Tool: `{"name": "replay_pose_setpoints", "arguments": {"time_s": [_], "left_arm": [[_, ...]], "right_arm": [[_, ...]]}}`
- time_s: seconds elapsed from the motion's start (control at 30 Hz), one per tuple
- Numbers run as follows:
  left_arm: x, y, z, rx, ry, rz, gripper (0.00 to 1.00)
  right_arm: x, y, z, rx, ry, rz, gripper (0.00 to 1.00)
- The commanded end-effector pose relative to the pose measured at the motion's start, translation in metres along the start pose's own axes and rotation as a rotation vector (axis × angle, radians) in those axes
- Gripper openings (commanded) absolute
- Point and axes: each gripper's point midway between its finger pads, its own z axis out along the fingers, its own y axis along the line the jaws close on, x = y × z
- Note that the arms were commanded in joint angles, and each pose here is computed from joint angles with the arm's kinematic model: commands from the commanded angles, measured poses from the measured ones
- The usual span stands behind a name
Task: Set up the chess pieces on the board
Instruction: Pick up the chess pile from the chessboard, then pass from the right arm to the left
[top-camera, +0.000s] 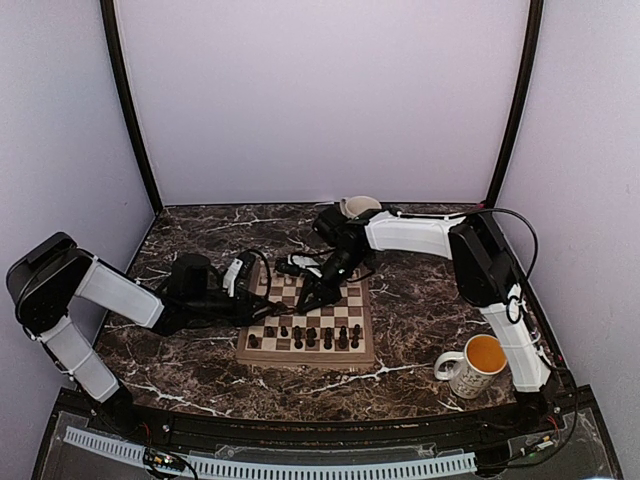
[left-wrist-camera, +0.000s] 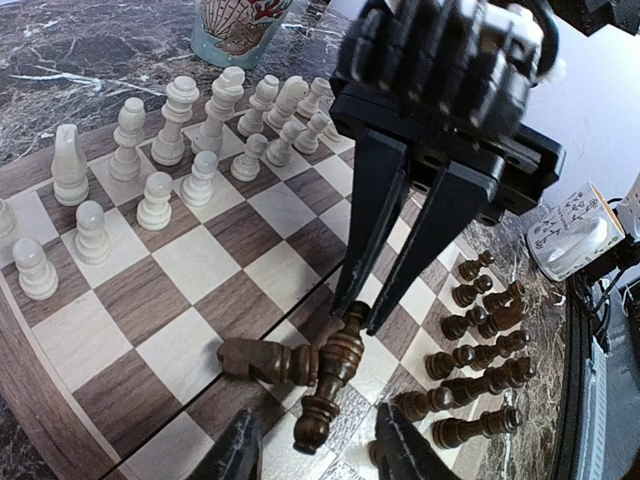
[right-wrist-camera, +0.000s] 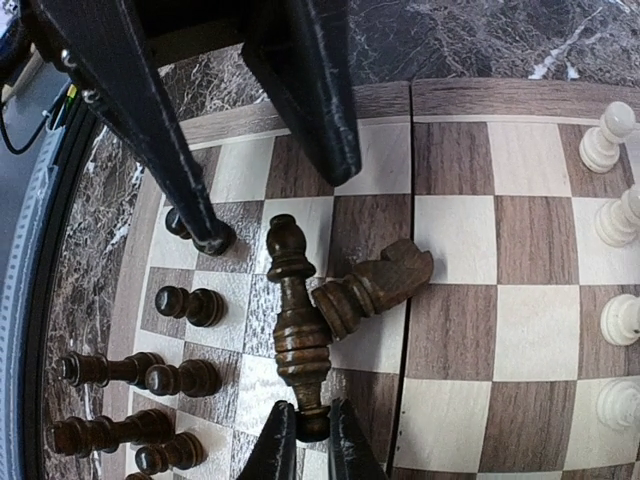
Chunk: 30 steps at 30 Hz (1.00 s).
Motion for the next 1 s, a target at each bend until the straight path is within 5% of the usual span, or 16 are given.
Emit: {"name": "replay_pose_setpoints", "arguments": {"time_s": [0.0, 0.57, 0.97], "left_arm": [[0.001, -0.013, 0.000, 0.067, -0.013, 0.018, 0.41], [-0.001, -0.017, 0.017, 0.126, -0.006, 0.010, 0.30], [-0.013, -0.024, 0.016, 0.159, -0.039, 0.001, 0.32]], "right_arm": [[-0.009, -0.001, -0.010, -0.047, -0.071, 0.064, 0.09], [-0.014, -0.002, -0.015, -0.079, -0.116, 0.108, 0.09], [-0.011, -0.003, -0.012, -0.081, -0.111, 0.118, 0.10]]}}
